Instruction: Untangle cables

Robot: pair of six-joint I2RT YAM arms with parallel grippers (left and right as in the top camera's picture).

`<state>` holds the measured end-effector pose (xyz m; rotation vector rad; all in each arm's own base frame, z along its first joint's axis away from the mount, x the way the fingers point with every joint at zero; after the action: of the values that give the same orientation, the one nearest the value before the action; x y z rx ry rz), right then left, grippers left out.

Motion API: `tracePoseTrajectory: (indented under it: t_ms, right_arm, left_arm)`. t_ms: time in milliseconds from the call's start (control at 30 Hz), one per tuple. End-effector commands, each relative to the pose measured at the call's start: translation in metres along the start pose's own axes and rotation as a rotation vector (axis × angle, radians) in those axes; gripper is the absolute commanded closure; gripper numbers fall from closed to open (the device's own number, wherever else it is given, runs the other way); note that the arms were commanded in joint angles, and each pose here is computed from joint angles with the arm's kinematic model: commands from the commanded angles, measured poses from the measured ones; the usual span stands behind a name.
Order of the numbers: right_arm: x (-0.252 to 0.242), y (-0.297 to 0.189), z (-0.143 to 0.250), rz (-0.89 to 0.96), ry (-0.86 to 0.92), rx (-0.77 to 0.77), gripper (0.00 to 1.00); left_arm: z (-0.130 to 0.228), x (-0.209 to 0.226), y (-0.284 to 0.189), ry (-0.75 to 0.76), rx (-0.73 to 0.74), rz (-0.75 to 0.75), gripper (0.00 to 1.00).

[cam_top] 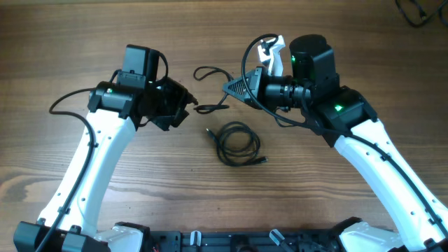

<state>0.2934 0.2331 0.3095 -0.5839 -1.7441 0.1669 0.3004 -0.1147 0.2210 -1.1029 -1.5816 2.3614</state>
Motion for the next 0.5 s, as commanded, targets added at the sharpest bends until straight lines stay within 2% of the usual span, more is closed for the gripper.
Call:
tracePoseTrajectory:
  t_ms: [0,67,133,233,333,467]
  right_arm:
    - [0.0165,-0.0069,-0.0049,-0.059,0.000,-0.020,0.96]
    - [0.0205,-0.0072,-0.0078,-0.077,0.011,-0.033,0.96]
    - [0.0220,-0.0073,-0.0089,-0.084,0.018,-0.038,0.96]
    - [0.0218,-0.0072,-0.0088,-0.084,0.020,-0.037,0.96]
    - [0.0235,-0.0073,-0.0063,-0.097,0.021,-0.018,0.96]
    - [0.0244,-0.0074,-0.0038,-0.106,0.022,0.002,0.96]
  left_arm:
    - [0.0034,-0.0012,0.0004,0.001,0.037,0.009,0.63]
    - [0.0033,-0.0013,0.0005,0.000,0.036,0.009,0.67]
    - [0.0032,-0.0014,0.0004,0.000,0.036,0.009,0.62]
    - [0.0038,-0.0015,0.0004,0.000,0.040,0.010,0.65]
    - [0.0060,-0.0031,0.0003,0.002,0.060,0.021,0.60]
    - [0.0079,-0.0080,-0.0001,0.011,0.079,0.049,0.75]
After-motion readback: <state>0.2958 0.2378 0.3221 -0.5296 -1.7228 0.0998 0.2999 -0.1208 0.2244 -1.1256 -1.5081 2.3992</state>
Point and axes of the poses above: each gripper's point midway between its finger pads, its own y axis out along the fingers, its own x axis along the line the jaws close on, z = x × y, the point moved 5 cm from there along -y, back along the fingers, and after that the axes turned 2 degrees about -y, right-handed, at the moved point
